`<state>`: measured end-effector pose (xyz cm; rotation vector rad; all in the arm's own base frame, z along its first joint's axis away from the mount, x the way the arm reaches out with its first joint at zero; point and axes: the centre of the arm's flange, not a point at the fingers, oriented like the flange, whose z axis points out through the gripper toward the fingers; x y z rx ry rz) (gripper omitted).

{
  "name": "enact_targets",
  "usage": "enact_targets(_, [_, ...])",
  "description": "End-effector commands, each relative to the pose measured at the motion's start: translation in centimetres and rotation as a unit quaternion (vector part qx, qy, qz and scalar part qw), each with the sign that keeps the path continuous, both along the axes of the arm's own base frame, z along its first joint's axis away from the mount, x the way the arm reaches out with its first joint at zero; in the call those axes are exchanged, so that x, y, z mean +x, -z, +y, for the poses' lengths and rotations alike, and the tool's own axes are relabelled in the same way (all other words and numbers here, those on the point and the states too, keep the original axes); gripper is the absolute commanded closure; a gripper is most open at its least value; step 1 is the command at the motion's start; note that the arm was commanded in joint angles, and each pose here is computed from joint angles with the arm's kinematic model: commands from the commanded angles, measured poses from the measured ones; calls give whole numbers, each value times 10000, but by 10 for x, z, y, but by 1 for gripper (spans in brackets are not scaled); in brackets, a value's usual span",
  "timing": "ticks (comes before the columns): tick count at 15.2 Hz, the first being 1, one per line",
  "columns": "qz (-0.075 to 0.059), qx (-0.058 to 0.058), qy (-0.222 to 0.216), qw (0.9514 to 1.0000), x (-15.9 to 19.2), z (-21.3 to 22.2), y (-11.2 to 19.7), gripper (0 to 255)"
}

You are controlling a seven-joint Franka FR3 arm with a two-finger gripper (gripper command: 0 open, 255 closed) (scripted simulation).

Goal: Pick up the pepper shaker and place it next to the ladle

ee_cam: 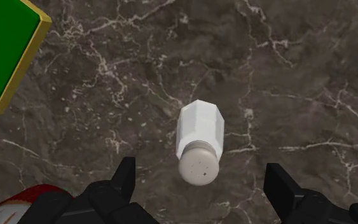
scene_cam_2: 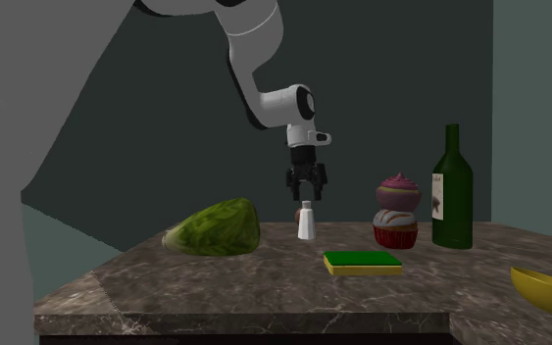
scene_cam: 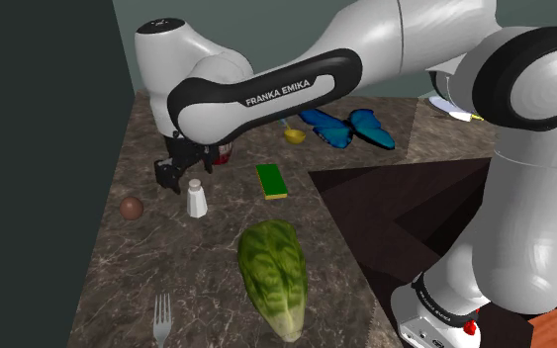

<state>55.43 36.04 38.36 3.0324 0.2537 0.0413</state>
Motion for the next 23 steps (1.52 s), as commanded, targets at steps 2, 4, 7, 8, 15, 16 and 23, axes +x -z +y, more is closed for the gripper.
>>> enact_targets(2, [-4, 2, 1, 10000, 2, 2, 16, 0])
enact_targets(4, [-4, 2, 1, 10000, 2, 1, 26, 0])
enact_targets(7, [-4, 2, 1, 10000, 2, 0, 35, 0])
enact_targets(8, [-4, 2, 1, 10000, 2, 0, 35, 0])
enact_targets(15, [-3, 2, 1, 10000, 2, 0, 35, 255])
enact_targets(16, [-3, 2, 1, 10000, 2, 0, 35, 255])
enact_targets(23, [-4, 2, 1, 10000, 2, 0, 35, 255])
